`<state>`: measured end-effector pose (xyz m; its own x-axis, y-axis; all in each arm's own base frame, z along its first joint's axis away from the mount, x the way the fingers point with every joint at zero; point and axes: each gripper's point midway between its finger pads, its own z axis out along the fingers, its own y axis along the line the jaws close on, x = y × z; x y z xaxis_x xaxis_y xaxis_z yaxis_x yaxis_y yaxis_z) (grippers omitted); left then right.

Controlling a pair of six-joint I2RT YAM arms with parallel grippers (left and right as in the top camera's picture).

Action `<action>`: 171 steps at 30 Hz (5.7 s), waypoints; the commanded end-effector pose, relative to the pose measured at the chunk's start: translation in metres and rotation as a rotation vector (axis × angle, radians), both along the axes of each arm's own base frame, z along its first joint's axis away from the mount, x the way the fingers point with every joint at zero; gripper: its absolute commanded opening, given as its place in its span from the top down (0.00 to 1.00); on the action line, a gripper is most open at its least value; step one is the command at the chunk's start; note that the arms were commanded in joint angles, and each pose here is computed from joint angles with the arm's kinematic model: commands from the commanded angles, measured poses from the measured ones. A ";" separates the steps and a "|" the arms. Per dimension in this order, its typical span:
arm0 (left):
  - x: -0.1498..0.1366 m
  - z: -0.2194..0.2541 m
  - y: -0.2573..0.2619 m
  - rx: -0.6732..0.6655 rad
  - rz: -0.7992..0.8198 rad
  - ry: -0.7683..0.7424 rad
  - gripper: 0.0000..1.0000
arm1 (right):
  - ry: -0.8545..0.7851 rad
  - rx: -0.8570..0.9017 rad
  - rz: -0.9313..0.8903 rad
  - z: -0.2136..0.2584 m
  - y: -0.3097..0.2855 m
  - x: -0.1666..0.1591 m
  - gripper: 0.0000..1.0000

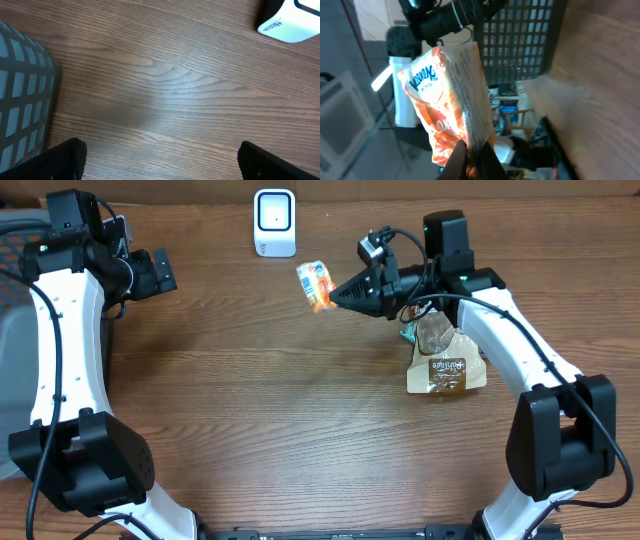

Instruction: Scan the item barcode

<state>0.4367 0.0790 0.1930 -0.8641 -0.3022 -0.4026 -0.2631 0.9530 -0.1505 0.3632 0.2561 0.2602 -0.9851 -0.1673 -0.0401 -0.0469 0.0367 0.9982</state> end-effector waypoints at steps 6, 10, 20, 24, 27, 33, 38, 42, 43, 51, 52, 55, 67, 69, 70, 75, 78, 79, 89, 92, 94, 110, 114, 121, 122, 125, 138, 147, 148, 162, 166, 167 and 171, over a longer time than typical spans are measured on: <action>0.002 -0.005 0.000 -0.017 0.012 0.008 0.00 | 0.115 -0.011 -0.018 0.010 -0.006 0.005 0.96; 0.002 -0.005 0.000 -0.017 0.012 0.008 0.01 | 0.039 -0.032 -0.051 0.004 -0.002 0.010 0.96; 0.002 -0.004 0.000 -0.017 0.012 0.008 0.01 | -0.045 -0.444 -0.212 -0.082 0.005 0.013 0.96; 0.002 -0.005 0.000 -0.017 0.012 0.008 0.00 | -0.067 -0.683 -0.247 -0.119 0.003 0.004 0.96; 0.002 -0.005 0.000 -0.017 0.012 0.008 0.01 | -0.099 -0.784 -0.258 -0.131 0.001 0.002 0.96; 0.002 -0.005 0.000 -0.017 0.012 0.008 0.00 | -0.220 -0.959 -0.316 -0.106 -0.017 0.020 0.96; 0.002 -0.004 0.000 -0.017 0.012 0.008 0.00 | -0.419 -1.107 -0.452 -0.044 -0.034 0.058 0.96; 0.002 -0.005 0.000 -0.017 0.012 0.008 0.00 | -0.621 -1.216 -0.583 -0.004 -0.036 0.099 0.96; 0.002 -0.004 0.000 -0.017 0.012 0.008 0.01 | -0.688 -1.254 -0.625 0.003 -0.036 0.112 0.96; 0.002 -0.005 0.000 -0.017 0.012 0.008 0.00 | -1.242 -1.476 -0.744 0.008 0.007 0.192 0.96; 0.002 -0.004 0.000 -0.017 0.012 0.008 0.00 | -1.306 -1.492 -0.752 0.007 0.015 0.200 0.96; 0.002 -0.005 0.000 -0.017 0.012 0.008 0.00 | -1.502 -1.530 -0.690 -0.006 0.038 0.221 0.96; 0.002 -0.005 0.000 -0.017 0.012 0.008 0.01 | -1.865 -1.654 -0.337 -0.112 0.073 0.260 0.96; 0.002 -0.005 0.000 -0.017 0.012 0.008 0.00 | -1.864 -1.649 -0.310 -0.126 0.075 0.260 0.96; 0.002 -0.005 0.000 -0.017 0.012 0.008 0.01 | -1.863 -1.645 -0.300 -0.131 0.076 0.260 0.96; 0.002 -0.005 0.000 -0.017 0.012 0.008 0.00 | -1.872 -1.626 -0.299 -0.134 0.079 0.261 0.96; 0.002 -0.005 0.000 -0.017 0.012 0.008 0.00 | -1.881 -1.620 -0.333 -0.128 0.080 0.262 0.96; 0.002 -0.005 0.000 -0.017 0.012 0.008 0.01 | -1.884 -1.617 -0.338 -0.127 0.081 0.262 0.96; 0.002 -0.005 0.000 -0.017 0.012 0.008 0.01 | -1.839 -1.574 -0.517 -0.089 0.085 0.258 0.96; 0.002 -0.005 0.000 -0.017 0.012 0.008 0.00 | -1.793 -1.547 -0.561 -0.069 0.082 0.253 0.96; 0.002 -0.005 0.000 -0.017 0.012 0.008 0.00 | -1.742 -1.507 -0.613 -0.051 0.079 0.248 0.96; 0.002 -0.005 0.000 -0.017 0.012 0.008 0.01 | -0.746 -1.147 -0.524 0.019 0.018 0.075 0.96; 0.002 -0.005 0.000 -0.017 0.012 0.008 0.01 | -0.466 -1.316 -0.425 -0.022 -0.028 0.036 0.96; 0.002 -0.005 0.000 -0.017 0.012 0.008 0.01 | -0.219 -1.514 -0.283 -0.112 -0.077 0.015 0.96; 0.002 -0.005 0.000 -0.017 0.012 0.008 0.01 | -0.200 -1.527 -0.278 -0.125 -0.082 0.015 0.96; 0.002 -0.005 0.000 -0.017 0.012 0.008 0.00 | -0.157 -1.566 -0.284 -0.159 -0.101 0.015 0.96; 0.002 -0.005 0.000 -0.017 0.012 0.008 0.00 | -0.088 -1.656 -0.345 -0.176 -0.155 0.020 0.49; 0.002 -0.005 0.000 -0.017 0.012 0.008 0.00 | -0.221 -1.503 -0.496 -0.050 -0.147 0.018 0.50; 0.002 -0.005 0.000 -0.017 0.012 0.008 0.00 | -0.247 -1.472 -0.525 -0.030 -0.147 0.014 0.50; 0.002 -0.005 0.000 -0.017 0.012 0.008 0.00 | -0.493 -1.185 -0.781 0.130 -0.172 -0.091 0.00; 0.002 -0.005 0.000 -0.017 0.012 0.008 0.00 | -0.492 -1.200 -0.799 0.136 -0.184 -0.114 0.00; 0.002 -0.005 0.000 -0.017 0.012 0.008 0.01 | -0.488 -1.208 -0.812 0.137 -0.188 -0.120 0.00; 0.002 -0.004 0.000 -0.017 0.012 0.008 0.00 | -0.444 -1.253 -0.919 0.141 -0.209 -0.131 0.00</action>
<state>0.4367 0.0784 0.1930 -0.8643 -0.3025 -0.4018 -0.2621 0.9527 -0.1537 0.2415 0.0656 0.3913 -0.7701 0.2264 -0.5964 0.1006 0.9663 0.2368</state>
